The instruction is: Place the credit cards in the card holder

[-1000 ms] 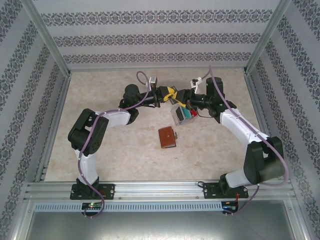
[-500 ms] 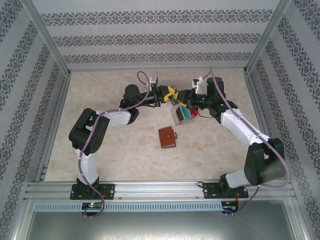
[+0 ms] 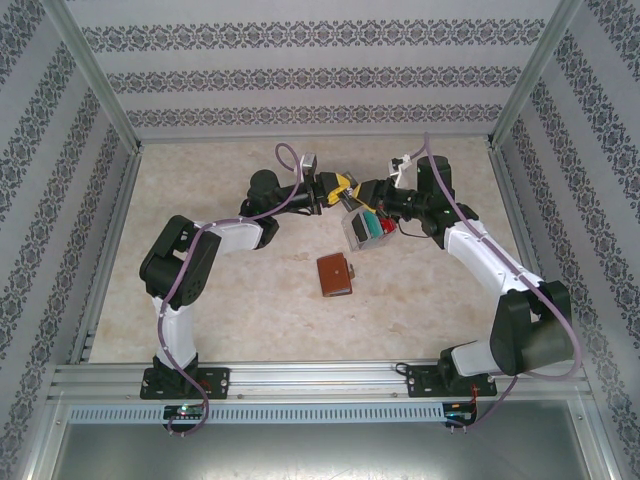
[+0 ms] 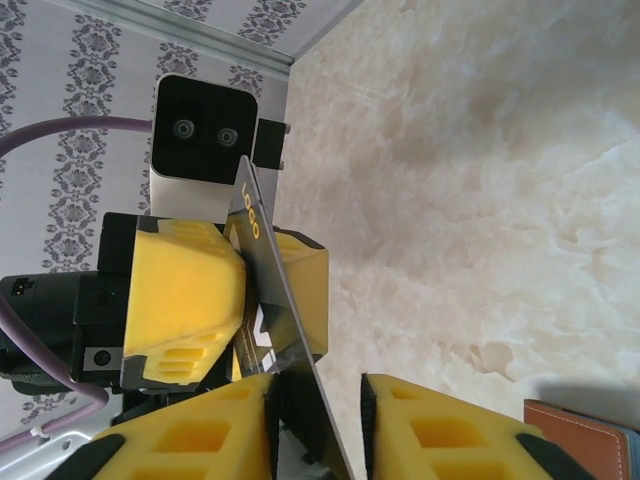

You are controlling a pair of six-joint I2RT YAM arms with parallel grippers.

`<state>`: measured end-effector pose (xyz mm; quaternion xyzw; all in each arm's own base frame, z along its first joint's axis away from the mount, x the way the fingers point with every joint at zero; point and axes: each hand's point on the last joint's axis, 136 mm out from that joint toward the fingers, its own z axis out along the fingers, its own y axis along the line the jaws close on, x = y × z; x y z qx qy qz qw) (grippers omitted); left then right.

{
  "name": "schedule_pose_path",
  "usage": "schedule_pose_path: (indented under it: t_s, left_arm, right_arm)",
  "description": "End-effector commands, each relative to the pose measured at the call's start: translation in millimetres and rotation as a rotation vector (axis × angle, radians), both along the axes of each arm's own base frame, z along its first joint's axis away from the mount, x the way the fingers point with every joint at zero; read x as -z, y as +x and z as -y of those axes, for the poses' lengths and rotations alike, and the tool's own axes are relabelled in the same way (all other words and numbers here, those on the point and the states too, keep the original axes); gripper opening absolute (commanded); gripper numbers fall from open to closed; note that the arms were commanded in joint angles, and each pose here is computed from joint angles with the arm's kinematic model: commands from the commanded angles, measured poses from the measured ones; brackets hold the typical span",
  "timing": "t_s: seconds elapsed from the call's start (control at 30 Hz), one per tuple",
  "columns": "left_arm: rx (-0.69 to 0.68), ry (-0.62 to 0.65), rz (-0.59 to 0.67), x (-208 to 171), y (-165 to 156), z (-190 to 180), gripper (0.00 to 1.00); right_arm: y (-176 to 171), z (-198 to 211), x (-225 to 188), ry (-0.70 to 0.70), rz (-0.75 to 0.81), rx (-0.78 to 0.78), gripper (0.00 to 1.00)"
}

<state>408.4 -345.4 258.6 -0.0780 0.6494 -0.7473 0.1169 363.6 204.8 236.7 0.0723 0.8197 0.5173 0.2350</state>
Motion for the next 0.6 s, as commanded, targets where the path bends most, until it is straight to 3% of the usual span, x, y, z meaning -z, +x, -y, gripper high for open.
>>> schedule_pose_path:
  t_s: [0.0, 0.57]
  left_arm:
    - [0.034, -0.078, 0.141, -39.5, -13.2, 1.4, 0.16]
    - [0.038, -0.086, 0.137, -40.2, -13.8, 1.1, 0.19]
  right_arm:
    - [3.9, 15.5, 14.2, -0.043, -0.036, 0.07, 0.29]
    - [3.8, 25.4, 19.0, -0.085, -0.046, 0.117, 0.28]
